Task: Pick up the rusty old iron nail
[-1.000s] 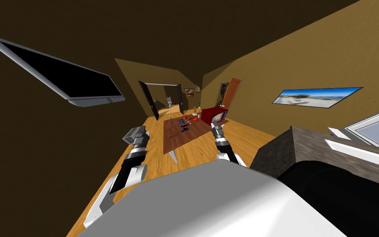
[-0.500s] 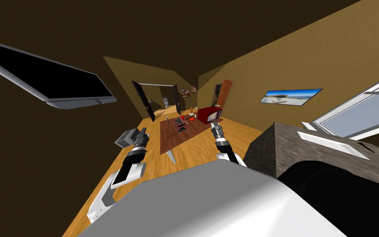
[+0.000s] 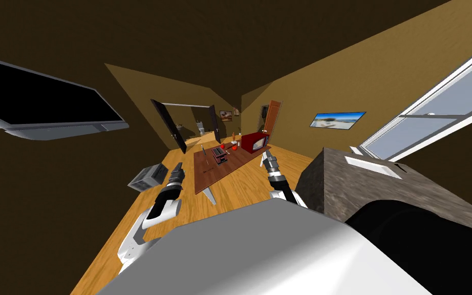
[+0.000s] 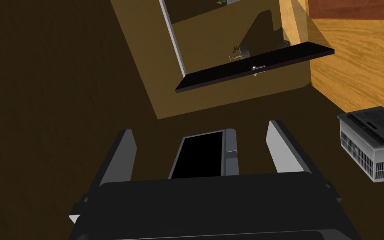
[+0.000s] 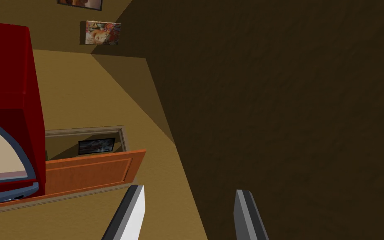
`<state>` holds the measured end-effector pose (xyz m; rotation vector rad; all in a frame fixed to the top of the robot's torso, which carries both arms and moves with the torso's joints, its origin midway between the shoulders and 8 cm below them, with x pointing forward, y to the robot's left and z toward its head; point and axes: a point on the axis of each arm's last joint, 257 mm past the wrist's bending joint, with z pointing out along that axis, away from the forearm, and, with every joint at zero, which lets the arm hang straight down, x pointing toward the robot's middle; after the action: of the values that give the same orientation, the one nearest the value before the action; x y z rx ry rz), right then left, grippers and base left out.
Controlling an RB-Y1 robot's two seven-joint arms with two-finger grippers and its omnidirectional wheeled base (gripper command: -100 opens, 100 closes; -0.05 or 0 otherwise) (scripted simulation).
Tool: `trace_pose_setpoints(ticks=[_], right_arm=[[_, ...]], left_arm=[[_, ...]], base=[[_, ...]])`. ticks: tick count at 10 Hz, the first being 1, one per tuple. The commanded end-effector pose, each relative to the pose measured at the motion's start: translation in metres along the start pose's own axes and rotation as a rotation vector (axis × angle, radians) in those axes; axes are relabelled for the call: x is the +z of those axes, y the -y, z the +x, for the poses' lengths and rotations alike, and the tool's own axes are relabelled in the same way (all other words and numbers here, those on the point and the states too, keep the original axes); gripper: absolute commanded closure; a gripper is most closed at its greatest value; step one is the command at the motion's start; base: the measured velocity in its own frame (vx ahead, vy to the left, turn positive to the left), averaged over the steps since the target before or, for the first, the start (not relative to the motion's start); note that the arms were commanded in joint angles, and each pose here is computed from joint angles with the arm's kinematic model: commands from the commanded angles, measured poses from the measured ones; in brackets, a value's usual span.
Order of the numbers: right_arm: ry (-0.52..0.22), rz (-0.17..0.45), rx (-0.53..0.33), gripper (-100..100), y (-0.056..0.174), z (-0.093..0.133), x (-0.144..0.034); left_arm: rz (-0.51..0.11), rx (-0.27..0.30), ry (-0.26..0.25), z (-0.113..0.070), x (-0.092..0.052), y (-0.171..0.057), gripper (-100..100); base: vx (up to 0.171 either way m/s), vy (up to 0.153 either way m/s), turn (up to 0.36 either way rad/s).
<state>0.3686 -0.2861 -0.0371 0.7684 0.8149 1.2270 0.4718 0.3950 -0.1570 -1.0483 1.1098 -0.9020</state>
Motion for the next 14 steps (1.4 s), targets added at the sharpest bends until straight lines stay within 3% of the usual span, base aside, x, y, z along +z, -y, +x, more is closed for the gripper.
trace_pose_setpoints(ticks=[1, 2, 5, 8, 9, 10, 11, 12, 13, 14], right_arm=[[0.000, 0.000, 0.000, 0, 0.000, 0.000, 0.000], [0.000, 0.000, 0.000, 0, 0.000, 0.000, 0.000], [0.000, 0.000, 0.000, 0, 0.000, 0.000, 0.000], [0.000, 0.000, 0.000, 0, 0.000, 0.000, 0.000], [0.000, 0.000, 0.000, 0, 0.000, 0.000, 0.000], [0.000, 0.000, 0.000, 0, 0.000, 0.000, 0.000], [0.000, 0.000, 0.000, 0, 0.000, 0.000, 0.000], [0.000, 0.000, 0.000, 0, 0.000, 0.000, 0.000], [0.000, 0.000, 0.000, 0, 0.000, 0.000, 0.000], [0.000, 0.000, 0.000, 0, 0.000, 0.000, 0.000]], left_arm=[[-0.052, -0.003, 0.010, -0.008, 0.001, -0.017, -100], [-0.107, -0.010, 0.030, -0.018, 0.006, -0.039, -100], [-0.196, -0.019, 0.054, -0.030, 0.008, -0.068, -100], [-0.311, -0.043, 0.107, -0.056, 0.013, -0.105, -100], [-0.346, -0.044, 0.109, -0.056, 0.009, -0.120, -100], [-0.347, -0.044, 0.109, -0.056, 0.009, -0.121, -100], [-0.407, -0.059, 0.140, -0.069, 0.008, -0.140, -100], [-0.425, -0.060, 0.141, -0.070, 0.006, -0.146, -100], [-0.458, -0.076, 0.172, -0.083, 0.009, -0.153, -100], [-0.495, -0.078, 0.175, -0.083, 0.003, -0.168, -100]], base=[[-0.027, -0.020, -0.113], [-0.025, -0.019, -0.213], [-0.019, -0.016, -0.127], [-0.008, -0.015, -0.160], [-0.002, -0.009, -0.105], [0.000, 0.000, 0.000], [0.001, -0.011, -0.186], [0.004, -0.006, -0.132], [0.010, -0.010, -0.235], [0.012, -0.003, -0.100]])
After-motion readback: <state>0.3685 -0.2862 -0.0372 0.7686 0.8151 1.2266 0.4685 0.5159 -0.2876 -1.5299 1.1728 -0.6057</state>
